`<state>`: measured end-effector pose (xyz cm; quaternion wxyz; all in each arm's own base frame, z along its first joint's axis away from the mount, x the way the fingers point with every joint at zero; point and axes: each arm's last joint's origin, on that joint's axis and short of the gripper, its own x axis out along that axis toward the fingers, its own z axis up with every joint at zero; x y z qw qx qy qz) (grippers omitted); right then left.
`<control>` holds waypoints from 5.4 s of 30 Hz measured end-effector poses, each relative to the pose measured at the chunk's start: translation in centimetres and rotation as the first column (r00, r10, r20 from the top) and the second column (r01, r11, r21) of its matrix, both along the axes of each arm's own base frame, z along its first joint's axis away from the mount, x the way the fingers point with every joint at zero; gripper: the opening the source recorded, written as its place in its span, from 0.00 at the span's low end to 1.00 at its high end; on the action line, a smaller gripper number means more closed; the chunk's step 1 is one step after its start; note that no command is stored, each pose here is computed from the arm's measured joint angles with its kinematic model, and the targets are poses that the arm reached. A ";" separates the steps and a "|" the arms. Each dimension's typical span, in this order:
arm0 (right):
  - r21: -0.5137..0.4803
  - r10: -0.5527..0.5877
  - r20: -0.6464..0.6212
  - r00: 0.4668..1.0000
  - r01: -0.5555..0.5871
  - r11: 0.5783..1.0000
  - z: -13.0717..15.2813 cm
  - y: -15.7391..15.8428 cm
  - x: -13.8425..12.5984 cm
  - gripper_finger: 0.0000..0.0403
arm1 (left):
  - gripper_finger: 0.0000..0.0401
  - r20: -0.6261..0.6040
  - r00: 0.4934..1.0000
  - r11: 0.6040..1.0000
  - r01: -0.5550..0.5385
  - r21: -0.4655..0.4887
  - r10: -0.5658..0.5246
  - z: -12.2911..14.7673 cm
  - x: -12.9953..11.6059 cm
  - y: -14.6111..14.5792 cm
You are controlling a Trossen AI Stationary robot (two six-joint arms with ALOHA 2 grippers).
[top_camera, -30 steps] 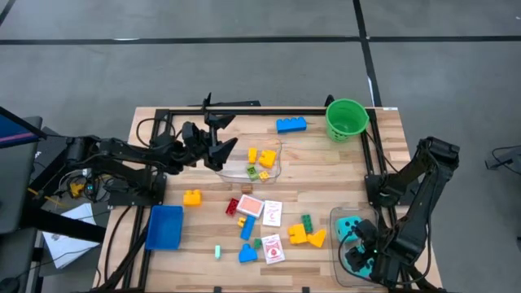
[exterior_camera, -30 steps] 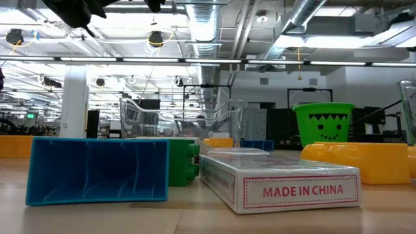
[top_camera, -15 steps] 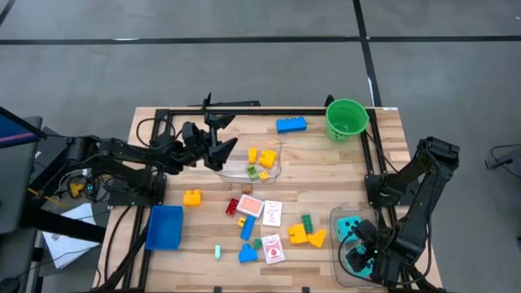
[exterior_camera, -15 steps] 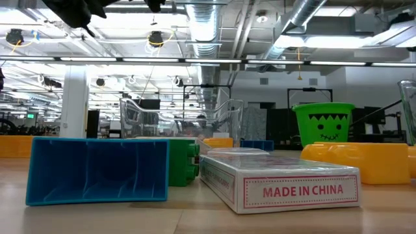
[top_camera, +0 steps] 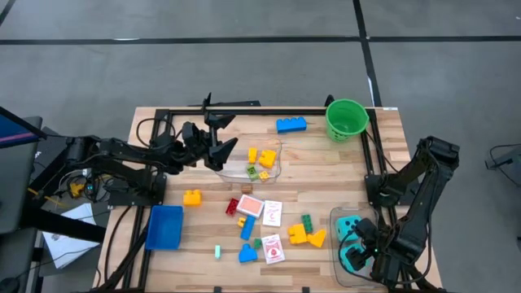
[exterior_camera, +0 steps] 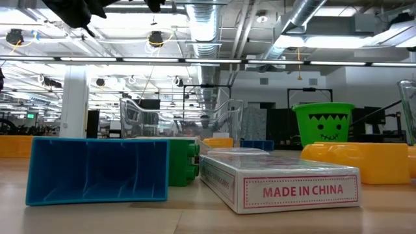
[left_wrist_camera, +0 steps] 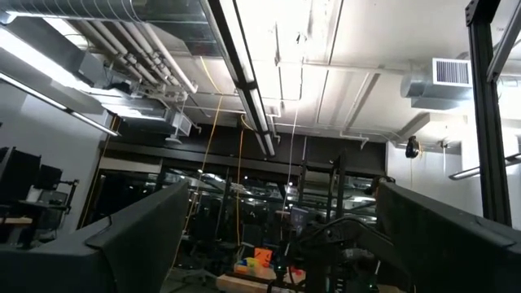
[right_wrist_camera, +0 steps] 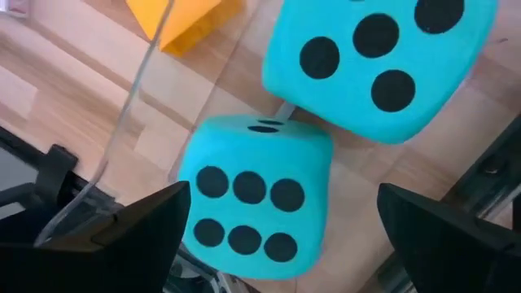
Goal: Pick & Place Toys
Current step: Put the yellow game piece into the top transparent bin
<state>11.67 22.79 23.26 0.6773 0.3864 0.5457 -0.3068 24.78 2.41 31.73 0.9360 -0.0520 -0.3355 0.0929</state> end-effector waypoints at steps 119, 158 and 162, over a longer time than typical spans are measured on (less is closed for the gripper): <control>-0.881 0.596 0.273 0.755 -0.053 0.471 5.8 -3.6 1.3 0.95 | 0.96 -0.866 -0.471 0.985 -0.121 -0.122 -0.165 -16.6 -7.0 -6.8; -0.878 0.595 0.278 0.754 -0.051 0.475 5.8 -3.6 1.3 0.95 | 0.56 -0.904 -0.390 0.982 -0.134 -0.132 -0.174 -16.9 -7.1 -6.6; -0.879 0.595 0.277 0.755 -0.051 0.475 5.8 -3.6 1.3 0.95 | 0.51 -0.921 -0.325 0.975 -0.139 -0.176 -0.213 -15.8 -7.2 -6.6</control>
